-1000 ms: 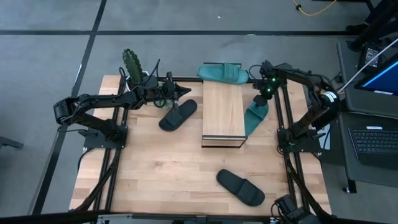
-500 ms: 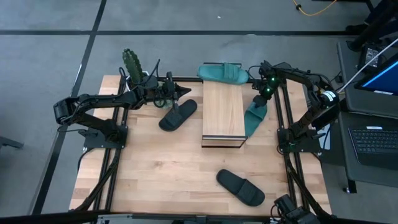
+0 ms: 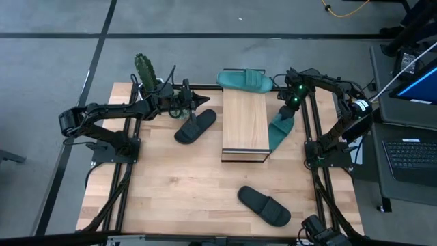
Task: Pick and place slides into the shelf
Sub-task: Put the green slide on the shelf
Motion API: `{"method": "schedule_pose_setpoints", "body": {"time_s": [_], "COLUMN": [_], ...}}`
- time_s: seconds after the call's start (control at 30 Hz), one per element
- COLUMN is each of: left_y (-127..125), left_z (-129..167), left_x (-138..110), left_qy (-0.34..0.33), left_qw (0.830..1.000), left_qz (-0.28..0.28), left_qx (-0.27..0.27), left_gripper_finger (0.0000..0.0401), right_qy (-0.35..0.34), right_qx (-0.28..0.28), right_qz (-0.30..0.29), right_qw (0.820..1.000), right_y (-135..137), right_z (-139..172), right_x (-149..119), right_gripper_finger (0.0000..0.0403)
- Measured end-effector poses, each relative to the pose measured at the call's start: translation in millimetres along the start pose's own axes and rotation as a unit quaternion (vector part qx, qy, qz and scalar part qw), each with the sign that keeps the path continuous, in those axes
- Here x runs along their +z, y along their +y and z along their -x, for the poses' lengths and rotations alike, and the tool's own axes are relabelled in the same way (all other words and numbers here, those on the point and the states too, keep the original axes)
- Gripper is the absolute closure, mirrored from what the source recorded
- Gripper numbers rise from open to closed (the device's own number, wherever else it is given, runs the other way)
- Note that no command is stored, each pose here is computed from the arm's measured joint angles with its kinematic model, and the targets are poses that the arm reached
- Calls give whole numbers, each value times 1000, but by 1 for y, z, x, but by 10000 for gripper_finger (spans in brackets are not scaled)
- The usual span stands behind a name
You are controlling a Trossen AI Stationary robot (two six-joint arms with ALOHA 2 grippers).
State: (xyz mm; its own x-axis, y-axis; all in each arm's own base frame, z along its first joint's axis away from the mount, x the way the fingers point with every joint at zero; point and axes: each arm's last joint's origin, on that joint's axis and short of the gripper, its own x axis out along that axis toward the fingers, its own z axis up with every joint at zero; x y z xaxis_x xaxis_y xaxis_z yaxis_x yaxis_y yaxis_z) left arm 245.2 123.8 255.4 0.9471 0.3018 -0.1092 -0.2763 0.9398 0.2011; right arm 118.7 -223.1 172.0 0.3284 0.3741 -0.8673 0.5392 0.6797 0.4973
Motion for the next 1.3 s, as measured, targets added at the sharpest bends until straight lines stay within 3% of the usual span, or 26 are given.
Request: {"method": "schedule_pose_setpoints", "body": {"time_s": [0.3,0.53,0.8,0.97,1.3], "left_y": [0,0,0,0,0], "left_z": [0,0,0,0,0], "left_x": [0,0,-1,-1,-1], "left_qy": [0,2,4,4,4], "left_qw": [1000,1000,1000,1000,1000], "left_qz": [-11,-11,-10,-10,-10], "left_qx": [0,-1,-1,-1,-1], "left_gripper_finger": [401,401,401,401,401], "right_qy": [13,18,17,-6,-7], "right_qx": [9,12,11,0,0], "right_qz": [15,14,10,-44,-44], "right_qw": [1000,1000,1000,999,999], "right_y": [2,2,2,2,3], "right_z": [0,0,0,-2,-2], "right_x": [-3,-4,-4,3,4], "right_gripper_finger": [384,397,395,358,274]}}
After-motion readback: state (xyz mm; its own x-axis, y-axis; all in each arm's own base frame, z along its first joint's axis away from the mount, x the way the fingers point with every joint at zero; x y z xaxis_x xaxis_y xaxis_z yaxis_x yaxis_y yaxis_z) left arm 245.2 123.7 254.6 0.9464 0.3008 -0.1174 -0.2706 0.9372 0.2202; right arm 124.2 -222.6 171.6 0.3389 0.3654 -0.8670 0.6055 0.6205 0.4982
